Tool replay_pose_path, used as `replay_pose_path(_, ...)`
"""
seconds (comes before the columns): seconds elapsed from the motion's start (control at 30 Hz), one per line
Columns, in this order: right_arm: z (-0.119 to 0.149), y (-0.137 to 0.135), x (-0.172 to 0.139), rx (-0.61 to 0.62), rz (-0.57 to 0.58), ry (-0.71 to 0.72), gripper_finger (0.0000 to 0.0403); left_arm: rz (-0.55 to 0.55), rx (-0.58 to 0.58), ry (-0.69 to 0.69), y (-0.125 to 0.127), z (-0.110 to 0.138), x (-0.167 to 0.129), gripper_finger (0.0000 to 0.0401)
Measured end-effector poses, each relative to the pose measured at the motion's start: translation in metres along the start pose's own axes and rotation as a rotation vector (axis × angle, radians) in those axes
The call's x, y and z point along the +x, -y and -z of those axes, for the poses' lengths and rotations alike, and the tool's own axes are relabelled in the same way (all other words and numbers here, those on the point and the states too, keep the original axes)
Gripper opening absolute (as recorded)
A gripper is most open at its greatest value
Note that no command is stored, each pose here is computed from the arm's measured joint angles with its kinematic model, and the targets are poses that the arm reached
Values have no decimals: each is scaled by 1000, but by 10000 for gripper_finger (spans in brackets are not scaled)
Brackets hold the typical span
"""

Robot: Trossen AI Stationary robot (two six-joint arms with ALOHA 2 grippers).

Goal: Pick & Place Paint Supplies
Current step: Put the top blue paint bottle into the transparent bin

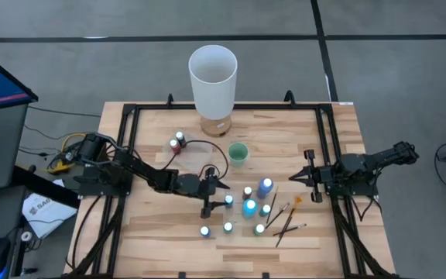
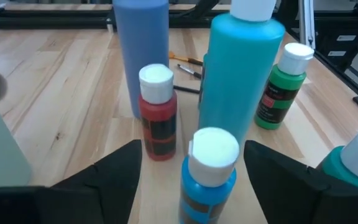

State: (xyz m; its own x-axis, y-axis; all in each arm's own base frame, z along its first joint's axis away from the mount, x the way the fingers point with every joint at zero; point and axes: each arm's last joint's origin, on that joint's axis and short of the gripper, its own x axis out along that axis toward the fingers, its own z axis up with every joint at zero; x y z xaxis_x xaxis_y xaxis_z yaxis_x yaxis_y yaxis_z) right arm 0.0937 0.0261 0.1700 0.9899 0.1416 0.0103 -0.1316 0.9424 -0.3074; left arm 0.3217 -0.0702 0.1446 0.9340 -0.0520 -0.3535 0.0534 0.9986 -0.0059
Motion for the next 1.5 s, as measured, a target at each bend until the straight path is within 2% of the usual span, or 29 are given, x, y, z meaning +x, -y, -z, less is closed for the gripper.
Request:
replay_pose_path(0.27,0,0,0,0,0,0,0,56,-2,17,2,-2,0,258)
replay_pose_path(1.03,0,0,0,0,0,0,0,87,-20,32,3,-4,0,259)
replay_pose_path(1.5,0,0,0,0,0,0,0,93,3,11,4,10,16,259)
